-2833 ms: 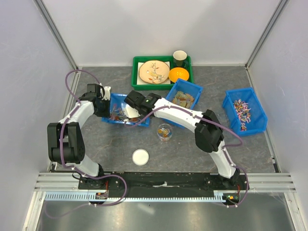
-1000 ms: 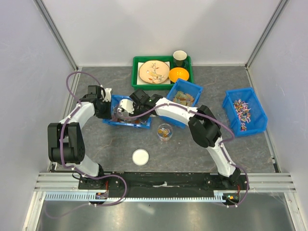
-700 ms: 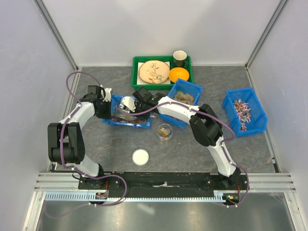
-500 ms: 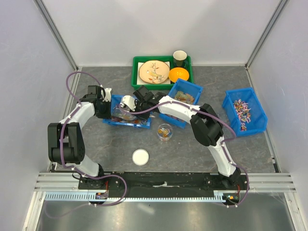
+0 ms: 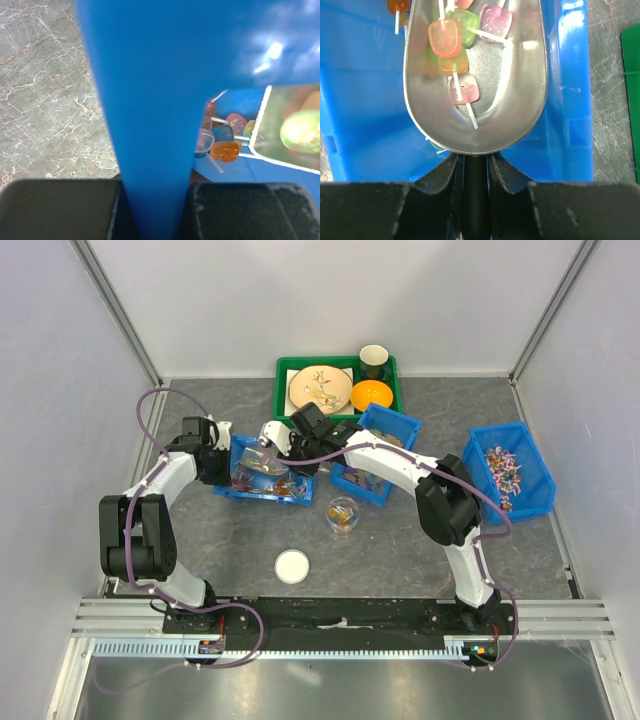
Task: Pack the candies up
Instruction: Scoop the fake candies from the storage box, then place the fake candies in the packing bottle.
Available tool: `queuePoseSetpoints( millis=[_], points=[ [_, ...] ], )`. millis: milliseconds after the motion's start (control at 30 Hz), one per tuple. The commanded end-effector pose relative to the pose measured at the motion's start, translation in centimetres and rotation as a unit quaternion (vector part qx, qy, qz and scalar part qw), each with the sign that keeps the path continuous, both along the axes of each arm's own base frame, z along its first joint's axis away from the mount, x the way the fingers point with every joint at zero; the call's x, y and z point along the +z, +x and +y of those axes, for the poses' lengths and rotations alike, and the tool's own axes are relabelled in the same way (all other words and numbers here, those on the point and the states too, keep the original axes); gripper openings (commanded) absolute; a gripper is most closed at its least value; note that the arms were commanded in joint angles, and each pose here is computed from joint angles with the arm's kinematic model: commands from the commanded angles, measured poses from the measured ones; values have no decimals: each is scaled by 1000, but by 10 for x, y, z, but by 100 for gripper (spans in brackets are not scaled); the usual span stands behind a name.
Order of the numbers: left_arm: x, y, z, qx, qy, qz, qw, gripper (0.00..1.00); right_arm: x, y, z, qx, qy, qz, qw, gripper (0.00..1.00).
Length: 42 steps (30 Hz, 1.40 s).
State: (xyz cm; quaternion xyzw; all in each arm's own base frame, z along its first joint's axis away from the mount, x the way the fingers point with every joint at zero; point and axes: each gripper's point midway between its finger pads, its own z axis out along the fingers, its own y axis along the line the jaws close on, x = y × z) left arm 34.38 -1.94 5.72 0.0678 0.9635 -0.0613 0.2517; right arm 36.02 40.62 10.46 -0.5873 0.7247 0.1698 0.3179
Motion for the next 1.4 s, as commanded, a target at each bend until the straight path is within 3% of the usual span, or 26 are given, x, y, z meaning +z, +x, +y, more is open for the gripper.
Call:
queuePoseSetpoints(
  millis=[0,1367],
  points=[
    [12,15,2,-5,6,-40,999,2,43,2,5,10,46,-39,998,0],
    [9,15,7,5,2,-36,999,2,57,-35,-49,44,1,-64,997,0]
  ],
)
